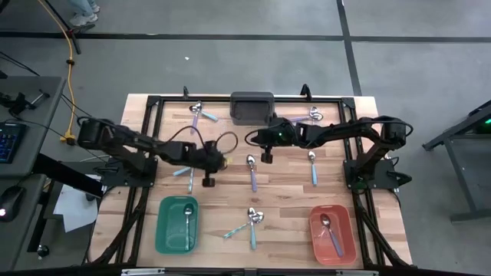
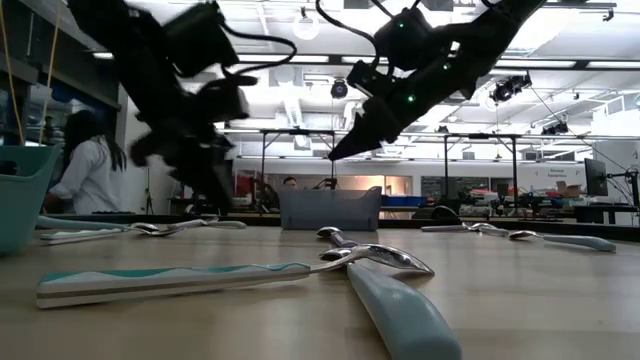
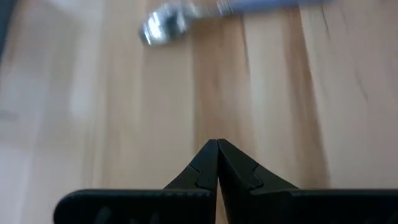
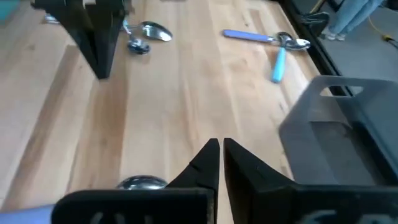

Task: Sort silverware by color (type)
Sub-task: Put the blue spoon into the black bin

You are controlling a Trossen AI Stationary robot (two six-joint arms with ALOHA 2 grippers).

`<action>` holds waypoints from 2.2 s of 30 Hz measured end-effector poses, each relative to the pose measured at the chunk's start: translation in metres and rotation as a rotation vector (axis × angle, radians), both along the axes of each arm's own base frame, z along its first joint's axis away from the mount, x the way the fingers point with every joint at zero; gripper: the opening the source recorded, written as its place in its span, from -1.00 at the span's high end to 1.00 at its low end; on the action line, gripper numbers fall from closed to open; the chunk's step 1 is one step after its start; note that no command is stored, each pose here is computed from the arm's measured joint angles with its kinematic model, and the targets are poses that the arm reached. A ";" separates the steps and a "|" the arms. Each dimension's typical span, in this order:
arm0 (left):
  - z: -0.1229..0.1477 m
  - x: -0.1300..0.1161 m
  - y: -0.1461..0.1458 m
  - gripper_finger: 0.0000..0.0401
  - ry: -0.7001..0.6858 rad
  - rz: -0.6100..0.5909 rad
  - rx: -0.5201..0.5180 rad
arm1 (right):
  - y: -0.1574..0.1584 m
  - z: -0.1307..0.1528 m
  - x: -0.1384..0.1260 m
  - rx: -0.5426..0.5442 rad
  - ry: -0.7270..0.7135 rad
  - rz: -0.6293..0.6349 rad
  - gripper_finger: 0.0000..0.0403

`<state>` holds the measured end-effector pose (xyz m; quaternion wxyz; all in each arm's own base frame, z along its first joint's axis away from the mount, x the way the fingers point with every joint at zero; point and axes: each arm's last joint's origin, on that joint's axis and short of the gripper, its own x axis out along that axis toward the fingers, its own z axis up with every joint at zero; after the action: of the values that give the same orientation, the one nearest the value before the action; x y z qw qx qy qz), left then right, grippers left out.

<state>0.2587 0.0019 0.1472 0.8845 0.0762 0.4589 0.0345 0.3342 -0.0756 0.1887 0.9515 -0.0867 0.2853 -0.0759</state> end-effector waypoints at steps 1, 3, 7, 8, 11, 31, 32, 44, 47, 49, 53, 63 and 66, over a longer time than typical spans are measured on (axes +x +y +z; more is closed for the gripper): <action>0.003 -0.004 -0.005 1.00 0.042 0.011 0.003 | 0.002 -0.001 0.000 -0.002 -0.006 0.006 0.98; 0.009 -0.013 -0.015 1.00 0.119 0.038 -0.011 | 0.005 -0.007 -0.003 -0.004 -0.020 0.012 1.00; 0.016 -0.036 -0.028 1.00 0.271 0.149 -0.069 | 0.008 -0.020 -0.013 0.000 -0.067 0.018 0.99; 0.017 -0.041 -0.031 1.00 0.302 0.178 -0.078 | 0.009 -0.024 -0.016 -0.002 -0.073 0.018 1.00; 0.018 -0.056 -0.037 0.94 0.398 0.235 -0.086 | 0.008 -0.029 -0.020 0.000 -0.089 0.011 1.00; -0.012 -0.077 -0.017 0.31 0.448 0.395 -0.057 | 0.003 -0.029 -0.022 0.014 -0.110 -0.015 1.00; -0.012 -0.077 -0.016 0.31 0.446 0.397 -0.060 | 0.003 -0.029 -0.022 0.013 -0.110 -0.015 1.00; -0.012 -0.077 -0.016 0.63 0.453 0.401 -0.093 | 0.003 -0.029 -0.022 0.015 -0.110 -0.016 1.00; -0.012 -0.077 -0.016 0.86 0.456 0.400 -0.097 | 0.003 -0.029 -0.022 0.019 -0.111 -0.018 1.00; -0.012 -0.077 -0.016 0.92 0.455 0.401 -0.095 | 0.003 -0.029 -0.022 0.018 -0.111 -0.017 1.00; -0.010 -0.080 -0.016 0.90 0.452 0.400 -0.097 | 0.003 -0.029 -0.022 0.018 -0.111 -0.017 1.00; 0.026 -0.090 -0.014 0.92 0.212 0.414 -0.151 | 0.003 -0.029 -0.022 0.017 -0.111 -0.017 1.00; 0.038 -0.089 -0.014 0.92 0.076 0.410 -0.172 | 0.003 -0.029 -0.022 0.017 -0.111 -0.017 1.00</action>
<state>0.1696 -0.0116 0.1854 0.8443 -0.0928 0.4991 0.1713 0.3126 -0.0726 0.1601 0.9659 -0.0717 0.2333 -0.0860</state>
